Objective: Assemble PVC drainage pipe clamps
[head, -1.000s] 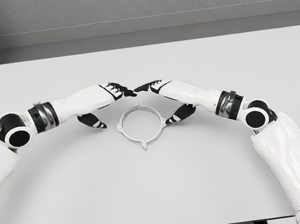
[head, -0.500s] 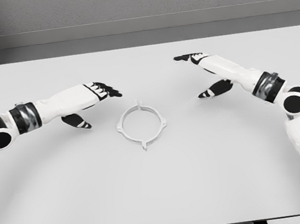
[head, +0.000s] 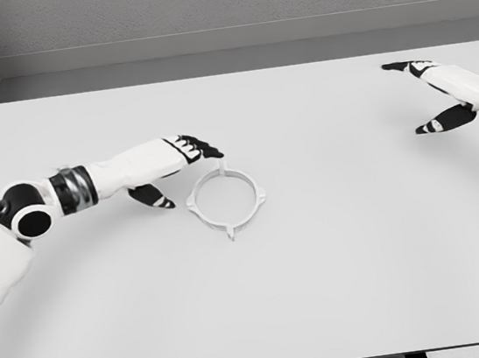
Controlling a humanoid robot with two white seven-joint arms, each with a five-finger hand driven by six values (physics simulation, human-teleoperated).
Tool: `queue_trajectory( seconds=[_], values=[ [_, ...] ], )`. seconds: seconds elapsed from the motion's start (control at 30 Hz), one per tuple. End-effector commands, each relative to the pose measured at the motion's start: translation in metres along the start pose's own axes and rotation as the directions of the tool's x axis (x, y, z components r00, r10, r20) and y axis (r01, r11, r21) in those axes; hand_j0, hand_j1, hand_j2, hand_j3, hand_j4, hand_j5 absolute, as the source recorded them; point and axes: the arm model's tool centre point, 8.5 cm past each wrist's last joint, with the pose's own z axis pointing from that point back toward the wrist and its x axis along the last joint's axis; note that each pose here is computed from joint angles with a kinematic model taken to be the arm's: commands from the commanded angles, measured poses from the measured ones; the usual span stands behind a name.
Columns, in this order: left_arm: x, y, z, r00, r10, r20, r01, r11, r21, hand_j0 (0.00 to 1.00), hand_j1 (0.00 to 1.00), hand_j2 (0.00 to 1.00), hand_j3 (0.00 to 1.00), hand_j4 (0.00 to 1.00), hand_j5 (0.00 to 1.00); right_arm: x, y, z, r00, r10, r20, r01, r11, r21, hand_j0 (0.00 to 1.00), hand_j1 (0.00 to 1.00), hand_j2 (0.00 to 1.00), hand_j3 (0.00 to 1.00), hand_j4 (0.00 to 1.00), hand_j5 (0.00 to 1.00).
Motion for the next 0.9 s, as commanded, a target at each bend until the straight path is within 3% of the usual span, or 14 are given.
queue_trajectory(
  seconds=[0.0,0.23,0.33,0.87],
  values=[
    [-0.003,-0.004,-0.002,1.0,0.019,-0.008,-0.019,1.0,-0.003,1.0,1.0,1.0,1.0,1.0,1.0,-0.002,-0.002,0.003,1.0,-0.002,-0.004,0.002,1.0,-0.004,1.0,1.0,1.0,1.0,1.0,1.0],
    [-0.004,0.0,-0.001,1.0,0.013,-0.011,-0.013,1.0,0.002,1.0,1.0,1.0,1.0,1.0,1.0,0.001,0.004,0.001,1.0,0.008,-0.001,-0.008,1.0,0.018,1.0,1.0,1.0,1.0,1.0,1.0],
    [-0.003,-0.001,-0.003,1.0,0.014,-0.006,-0.014,1.0,-0.001,1.0,1.0,1.0,1.0,1.0,1.0,-0.005,0.016,0.008,1.0,-0.004,-0.019,0.005,0.999,0.04,1.0,1.0,1.0,1.0,1.0,1.0],
    [-0.002,-0.003,-0.004,1.0,0.007,-0.007,-0.007,1.0,-0.009,1.0,1.0,1.0,1.0,1.0,1.0,-0.004,0.018,0.008,1.0,-0.005,-0.018,0.006,0.999,0.043,1.0,1.0,1.0,1.0,1.0,1.0]
  ],
)
